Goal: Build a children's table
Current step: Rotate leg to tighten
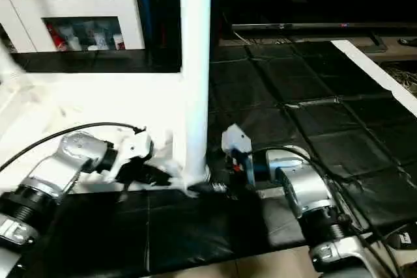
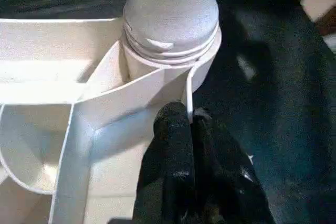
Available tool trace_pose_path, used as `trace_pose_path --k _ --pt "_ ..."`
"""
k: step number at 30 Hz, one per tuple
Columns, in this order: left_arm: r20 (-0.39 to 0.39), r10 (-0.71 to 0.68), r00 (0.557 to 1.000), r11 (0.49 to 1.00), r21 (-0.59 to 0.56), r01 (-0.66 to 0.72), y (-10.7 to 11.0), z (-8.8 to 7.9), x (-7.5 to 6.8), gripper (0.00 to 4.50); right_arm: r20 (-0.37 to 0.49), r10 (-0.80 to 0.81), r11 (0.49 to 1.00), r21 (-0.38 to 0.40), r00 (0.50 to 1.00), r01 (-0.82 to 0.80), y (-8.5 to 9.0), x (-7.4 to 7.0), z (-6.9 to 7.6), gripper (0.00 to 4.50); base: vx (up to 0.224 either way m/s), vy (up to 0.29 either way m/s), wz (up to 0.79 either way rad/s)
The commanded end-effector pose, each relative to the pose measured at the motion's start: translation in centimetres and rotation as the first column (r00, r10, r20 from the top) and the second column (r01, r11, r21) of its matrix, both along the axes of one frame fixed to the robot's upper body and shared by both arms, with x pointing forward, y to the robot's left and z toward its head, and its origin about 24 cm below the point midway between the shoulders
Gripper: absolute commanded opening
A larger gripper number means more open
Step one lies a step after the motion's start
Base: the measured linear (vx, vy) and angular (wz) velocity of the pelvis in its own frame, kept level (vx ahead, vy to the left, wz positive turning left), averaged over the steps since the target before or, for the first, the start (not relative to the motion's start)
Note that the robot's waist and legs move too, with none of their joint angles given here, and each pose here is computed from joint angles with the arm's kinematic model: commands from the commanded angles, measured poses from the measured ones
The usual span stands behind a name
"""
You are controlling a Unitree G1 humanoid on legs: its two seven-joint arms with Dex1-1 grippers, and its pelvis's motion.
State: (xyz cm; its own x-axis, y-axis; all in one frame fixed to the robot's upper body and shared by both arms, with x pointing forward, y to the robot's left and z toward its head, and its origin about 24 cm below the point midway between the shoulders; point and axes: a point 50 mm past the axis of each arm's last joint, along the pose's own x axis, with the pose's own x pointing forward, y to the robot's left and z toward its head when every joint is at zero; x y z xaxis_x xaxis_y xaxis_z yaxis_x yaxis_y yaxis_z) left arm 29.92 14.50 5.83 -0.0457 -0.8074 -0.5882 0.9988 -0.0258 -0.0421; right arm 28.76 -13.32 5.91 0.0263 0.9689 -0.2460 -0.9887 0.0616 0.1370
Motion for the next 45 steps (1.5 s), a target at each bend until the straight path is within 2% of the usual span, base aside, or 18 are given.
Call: trace_pose_path --k 1,3,8,9,12,14,23,31,33,34,35,38,42,45 --pt "-0.028 -0.106 0.994 0.993 0.039 0.107 -0.4 -0.2 -0.5 0.0 -0.005 0.043 0.999 0.004 0.999 -0.043 0.1 0.3 0.6 3.96 0.0 0.0 0.0" --pt "-0.033 -0.121 0.992 0.992 0.043 0.122 -0.4 -0.2 -0.7 0.0 -0.015 0.053 0.999 0.009 0.998 -0.053 0.1 0.3 0.6 3.58 0.0 0.0 0.0" --pt "-0.042 -0.147 0.988 0.988 0.045 0.149 -0.5 -0.3 -0.9 0.0 -0.03 0.081 0.997 0.014 0.996 -0.081 0.2 0.3 0.6 3.39 0.0 0.0 0.0" --pt "-0.043 -0.152 0.987 0.987 0.045 0.154 -0.5 -0.3 -0.9 0.0 -0.035 0.09 0.996 0.016 0.995 -0.089 0.3 0.3 0.6 3.17 0.0 0.0 0.0" --pt "-0.043 -0.156 0.987 0.987 0.045 0.158 -0.5 -0.3 -0.9 0.0 -0.039 0.095 0.995 0.016 0.995 -0.094 0.3 0.3 0.6 3.04 0.0 0.0 0.0" --pt "-0.044 -0.158 0.986 0.986 0.044 0.16 -0.6 -0.4 -0.9 0.0 -0.045 0.102 0.995 0.018 0.994 -0.102 0.3 0.3 0.6 2.73 0.0 0.0 0.0" --pt "-0.056 -0.159 0.986 0.986 0.041 0.162 -0.4 -0.6 -1.1 0.0 -0.103 0.14 0.99 0.049 0.985 -0.135 0.6 0.0 0.3 2.01 0.0 0.0 0.0" --pt "-0.074 -0.104 0.992 0.995 -0.001 0.104 -0.6 -0.7 -1.2 0.0 -0.141 0.132 0.989 0.083 0.981 -0.121 1.1 -0.7 -0.2 1.96 0.0 0.0 0.0" --pt "-0.057 0.053 0.997 0.998 -0.037 -0.055 -1.2 -0.9 -0.8 0.0 -0.165 -0.018 0.996 0.086 0.986 0.032 2.0 -1.0 -1.1 1.96 0.0 0.0 0.0" --pt "-0.057 0.053 0.997 0.998 -0.037 -0.055 -1.2 -0.9 -0.8 0.0 -0.165 -0.018 0.996 0.086 0.986 0.032 2.0 -1.0 -1.1 1.96 0.0 0.0 0.0" --pt "-0.056 0.121 0.991 0.99 -0.062 -0.124 -1.6 -1.0 -0.8 0.0 -0.167 -0.115 0.989 0.071 0.979 0.128 2.6 -1.0 -1.7 1.96 0.0 0.0 0.0" --pt "-0.061 0.24 0.969 0.967 -0.074 -0.244 -2.2 -1.3 -0.6 0.0 -0.175 -0.257 0.962 0.047 0.95 0.269 3.6 -0.8 -2.6 1.96 -0.017 -0.001 -0.02" --pt "-0.061 0.403 0.913 0.91 -0.086 -0.407 -3.1 -1.8 -0.1 0.0 -0.195 -0.45 0.887 0.017 0.872 0.462 4.9 0.0 -3.6 1.95 -0.013 -0.001 -0.02" --pt "-0.074 0.51 0.857 0.849 -0.116 -0.515 -4.3 -1.8 0.3 0.0 -0.233 -0.591 0.793 0.009 0.773 0.609 6.4 1.0 -3.7 1.94 0.0 0.0 0.0"
